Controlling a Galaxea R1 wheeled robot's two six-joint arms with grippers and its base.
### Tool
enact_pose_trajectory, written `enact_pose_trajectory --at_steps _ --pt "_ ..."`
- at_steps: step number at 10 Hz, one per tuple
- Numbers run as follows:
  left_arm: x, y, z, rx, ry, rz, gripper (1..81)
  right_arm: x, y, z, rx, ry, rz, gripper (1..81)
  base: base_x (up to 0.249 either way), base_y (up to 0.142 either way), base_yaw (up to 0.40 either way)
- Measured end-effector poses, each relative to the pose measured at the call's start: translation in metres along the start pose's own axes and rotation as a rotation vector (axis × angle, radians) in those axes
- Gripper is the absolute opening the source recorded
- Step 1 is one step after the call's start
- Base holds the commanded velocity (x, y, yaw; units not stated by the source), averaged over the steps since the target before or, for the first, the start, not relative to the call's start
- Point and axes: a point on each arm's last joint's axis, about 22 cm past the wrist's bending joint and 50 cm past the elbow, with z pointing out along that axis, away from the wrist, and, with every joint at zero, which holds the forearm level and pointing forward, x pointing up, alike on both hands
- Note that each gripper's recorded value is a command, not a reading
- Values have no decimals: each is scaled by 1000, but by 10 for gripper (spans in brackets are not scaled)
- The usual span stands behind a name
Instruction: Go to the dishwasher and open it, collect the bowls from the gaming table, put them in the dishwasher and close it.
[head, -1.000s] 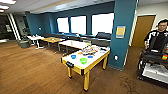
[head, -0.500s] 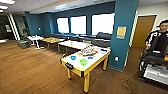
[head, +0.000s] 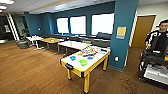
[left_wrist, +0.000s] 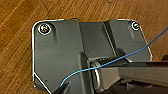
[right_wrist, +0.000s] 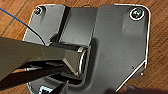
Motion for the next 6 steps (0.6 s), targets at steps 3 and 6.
enact_pose_trajectory --at_steps 3,6 --pt "9 -22 -4 31 12 5 811 9 -10 2 14 13 0 811 93 0 0" --pt "-5 3 0 -4 -1 -2 811 -4 -7 1 8 0 3 811 99 0 0"
